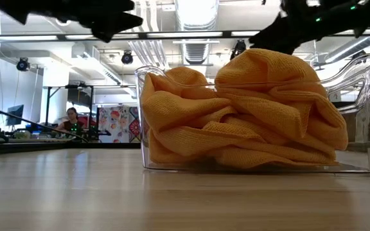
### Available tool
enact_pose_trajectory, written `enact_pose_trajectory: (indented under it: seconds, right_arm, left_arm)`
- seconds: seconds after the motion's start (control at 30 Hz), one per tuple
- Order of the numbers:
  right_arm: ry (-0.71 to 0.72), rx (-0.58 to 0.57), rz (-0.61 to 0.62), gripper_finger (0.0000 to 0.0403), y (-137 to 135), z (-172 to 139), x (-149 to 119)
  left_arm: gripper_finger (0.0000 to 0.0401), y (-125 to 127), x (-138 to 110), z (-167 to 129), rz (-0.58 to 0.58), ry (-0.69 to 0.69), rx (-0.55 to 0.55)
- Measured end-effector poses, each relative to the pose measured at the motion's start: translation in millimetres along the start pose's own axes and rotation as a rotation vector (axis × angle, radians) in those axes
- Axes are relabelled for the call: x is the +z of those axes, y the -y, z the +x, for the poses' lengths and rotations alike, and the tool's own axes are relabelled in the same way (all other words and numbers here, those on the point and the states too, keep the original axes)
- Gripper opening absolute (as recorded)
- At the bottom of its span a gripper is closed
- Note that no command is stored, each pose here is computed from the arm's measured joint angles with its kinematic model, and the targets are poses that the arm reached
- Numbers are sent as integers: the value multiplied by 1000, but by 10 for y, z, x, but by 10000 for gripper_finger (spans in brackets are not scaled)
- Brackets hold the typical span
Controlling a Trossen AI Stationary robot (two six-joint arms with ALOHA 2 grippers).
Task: Sort microfiber towel by color & place in baskets
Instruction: Return to Home Position
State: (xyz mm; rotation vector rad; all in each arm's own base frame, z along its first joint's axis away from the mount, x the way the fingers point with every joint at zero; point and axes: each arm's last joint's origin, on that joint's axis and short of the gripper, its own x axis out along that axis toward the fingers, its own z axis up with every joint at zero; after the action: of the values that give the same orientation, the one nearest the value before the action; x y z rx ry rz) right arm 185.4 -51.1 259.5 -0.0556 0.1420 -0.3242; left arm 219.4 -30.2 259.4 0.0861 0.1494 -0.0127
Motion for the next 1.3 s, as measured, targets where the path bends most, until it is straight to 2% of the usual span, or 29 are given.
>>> enact_pose_trajectory:
  seconds: [0.33, 0.6, 0.87, 1.03, 1.17, 1.3]
  right_arm:
    - [87, 115, -41, 238, -180, -328, -108]
    - [187, 126, -40, 237, -182, -527, -318]
    - [347, 111, -18, 237, -130, -786, -403]
    - [386, 106, -20, 237, -120, -851, -477]
    - [382, 108, -17, 237, -119, -879, -575]
    - [392, 107, -14, 237, -121, -891, -680]
  left_arm:
    - [232, -42, -269, -383, 5, 150, 14]
    - [232, -56, -502, -573, -6, 255, 23]
    - [232, -67, -617, -666, 9, 274, 31]
    - [232, -85, -807, -708, 4, 245, 70]
    - [232, -90, -917, -766, -22, 285, 76]
    - [232, -96, -898, -793, -13, 302, 79]
